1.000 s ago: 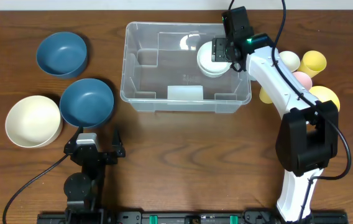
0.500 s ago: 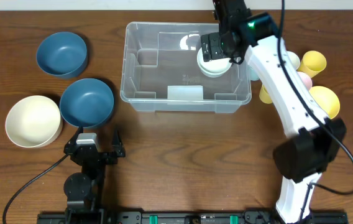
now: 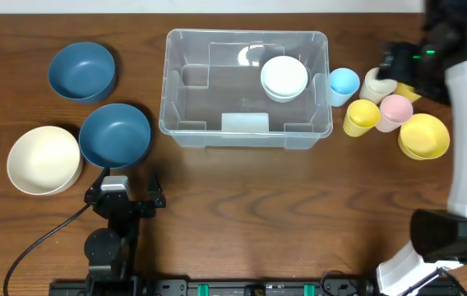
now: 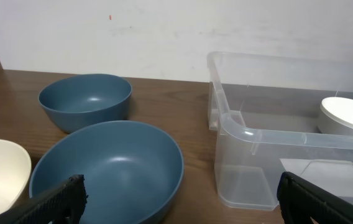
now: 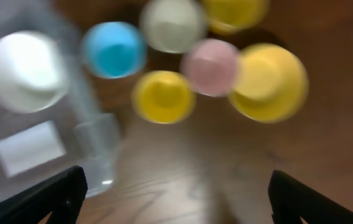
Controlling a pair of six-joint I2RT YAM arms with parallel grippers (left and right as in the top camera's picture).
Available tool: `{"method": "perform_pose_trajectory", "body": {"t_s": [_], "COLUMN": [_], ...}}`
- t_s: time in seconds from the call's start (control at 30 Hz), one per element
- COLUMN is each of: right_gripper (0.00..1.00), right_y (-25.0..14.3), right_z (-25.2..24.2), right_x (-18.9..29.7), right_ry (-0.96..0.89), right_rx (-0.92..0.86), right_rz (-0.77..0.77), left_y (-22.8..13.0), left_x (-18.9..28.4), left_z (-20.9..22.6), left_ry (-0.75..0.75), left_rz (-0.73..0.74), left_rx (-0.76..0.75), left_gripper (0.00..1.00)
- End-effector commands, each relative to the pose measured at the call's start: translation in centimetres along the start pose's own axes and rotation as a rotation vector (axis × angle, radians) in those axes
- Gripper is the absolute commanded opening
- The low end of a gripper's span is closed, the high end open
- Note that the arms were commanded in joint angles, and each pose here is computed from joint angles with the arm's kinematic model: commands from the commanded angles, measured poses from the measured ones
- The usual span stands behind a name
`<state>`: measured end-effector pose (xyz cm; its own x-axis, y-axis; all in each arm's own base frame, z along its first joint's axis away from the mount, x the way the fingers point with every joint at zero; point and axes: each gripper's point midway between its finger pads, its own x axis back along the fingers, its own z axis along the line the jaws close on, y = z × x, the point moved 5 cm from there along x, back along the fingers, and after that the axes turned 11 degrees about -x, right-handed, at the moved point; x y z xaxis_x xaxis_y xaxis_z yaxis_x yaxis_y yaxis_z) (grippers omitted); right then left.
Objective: Pack container
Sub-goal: 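Move the right gripper to the yellow bowl and grasp its rim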
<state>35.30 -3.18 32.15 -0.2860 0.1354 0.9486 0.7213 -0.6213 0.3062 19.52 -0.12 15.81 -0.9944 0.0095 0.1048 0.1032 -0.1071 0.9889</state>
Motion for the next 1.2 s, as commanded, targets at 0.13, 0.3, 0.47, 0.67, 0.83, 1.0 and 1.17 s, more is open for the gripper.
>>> {"method": "perform_pose_trajectory", "body": {"t_s": [0.13, 0.3, 0.47, 0.67, 0.83, 1.0, 1.17], "right_gripper": [0.93, 0.91, 0.85, 0.8, 0.72, 0.62, 0.56], "right_y": [2.9, 4.1, 4.1, 2.4, 0.8, -0.4, -1.1], "right_z": [-10.3, -15.2, -17.1, -17.2, -17.5, -17.7, -17.7], "right_x": [0.3, -1.9, -6.5, -13.1, -16.9, -18.9, -20.9], "right_ry": [-0.116, -0.125, -0.094, -0.102, -0.107, -0.109, -0.089], "right_rx": [-0.322, -0.485, -0.555, -0.545, -0.543, -0.543, -0.534], "right_rz": [0.017, 0.047, 0.103, 0.144, 0.156, 0.161, 0.141], "left_y": [-1.3, -1.3, -1.3, -1.3, -1.3, -1.3, -1.3], "left_x": [-0.1, -0.1, -0.1, -0.1, -0.1, -0.1, -0.1], "left_z": [-0.1, -0.1, -0.1, -0.1, -0.1, -0.1, -0.1], "left_ry": [-0.006, -0.006, -0.006, -0.006, -0.006, -0.006, -0.006], "left_rz": [0.046, 0.046, 0.046, 0.046, 0.046, 0.046, 0.046], "left_rx": [-0.013, -0.013, -0.013, -0.013, -0.013, -0.013, -0.013], "left_gripper": [0.98, 0.98, 0.98, 0.98, 0.98, 0.98, 0.98]}}
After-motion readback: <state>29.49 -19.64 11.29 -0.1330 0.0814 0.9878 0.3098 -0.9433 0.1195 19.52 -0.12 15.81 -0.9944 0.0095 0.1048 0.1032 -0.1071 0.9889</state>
